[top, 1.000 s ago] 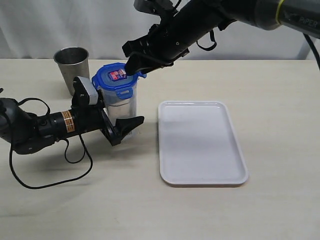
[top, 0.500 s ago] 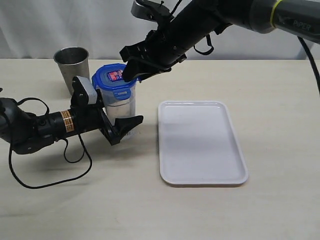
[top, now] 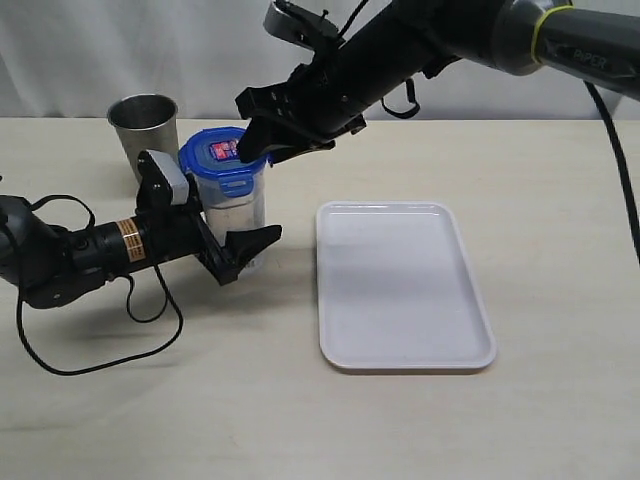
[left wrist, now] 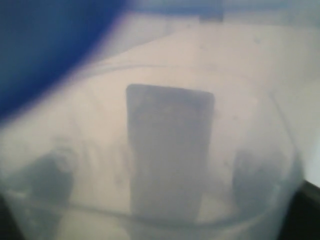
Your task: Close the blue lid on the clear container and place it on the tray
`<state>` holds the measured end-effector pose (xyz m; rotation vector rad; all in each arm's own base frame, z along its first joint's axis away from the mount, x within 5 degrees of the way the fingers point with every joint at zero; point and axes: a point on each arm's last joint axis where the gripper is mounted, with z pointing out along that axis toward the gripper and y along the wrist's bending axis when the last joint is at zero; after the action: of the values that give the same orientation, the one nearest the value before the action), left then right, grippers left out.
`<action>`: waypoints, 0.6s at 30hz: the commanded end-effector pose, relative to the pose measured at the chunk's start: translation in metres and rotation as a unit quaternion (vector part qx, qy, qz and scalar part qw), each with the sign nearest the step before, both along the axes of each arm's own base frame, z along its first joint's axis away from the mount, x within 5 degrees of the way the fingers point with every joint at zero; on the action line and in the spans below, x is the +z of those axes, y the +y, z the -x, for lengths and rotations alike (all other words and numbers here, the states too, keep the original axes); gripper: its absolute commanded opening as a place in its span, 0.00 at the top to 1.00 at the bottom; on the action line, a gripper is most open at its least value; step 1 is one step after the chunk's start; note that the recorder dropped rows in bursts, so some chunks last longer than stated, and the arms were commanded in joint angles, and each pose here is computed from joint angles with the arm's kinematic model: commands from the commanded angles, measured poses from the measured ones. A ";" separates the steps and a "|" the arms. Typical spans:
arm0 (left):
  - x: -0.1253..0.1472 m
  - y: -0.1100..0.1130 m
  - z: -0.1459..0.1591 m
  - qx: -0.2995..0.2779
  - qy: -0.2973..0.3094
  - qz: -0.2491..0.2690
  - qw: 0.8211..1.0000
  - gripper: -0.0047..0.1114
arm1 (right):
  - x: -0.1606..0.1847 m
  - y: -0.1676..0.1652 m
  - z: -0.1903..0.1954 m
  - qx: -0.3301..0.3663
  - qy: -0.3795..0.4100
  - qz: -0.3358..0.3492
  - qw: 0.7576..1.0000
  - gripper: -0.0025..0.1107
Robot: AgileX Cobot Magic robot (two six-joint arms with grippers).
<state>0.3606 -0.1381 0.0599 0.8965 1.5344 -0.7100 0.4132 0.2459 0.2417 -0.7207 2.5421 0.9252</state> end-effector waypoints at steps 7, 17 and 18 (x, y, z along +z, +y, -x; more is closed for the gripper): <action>0.001 -0.006 0.003 -0.029 -0.006 0.001 1.000 0.18 | -0.040 0.029 0.015 0.071 0.108 -0.066 0.989 0.73; 0.001 -0.006 0.003 -0.030 -0.004 0.002 1.000 0.33 | -0.040 0.015 0.003 0.053 0.119 -0.019 0.991 0.50; 0.001 -0.006 0.003 -0.030 -0.004 0.002 1.000 0.35 | -0.038 0.012 0.002 0.054 0.121 -0.019 0.991 0.47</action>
<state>0.3634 -0.1301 0.0595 0.8522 1.5444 -0.7101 0.4228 0.2500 0.2256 -0.6696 2.5813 1.1521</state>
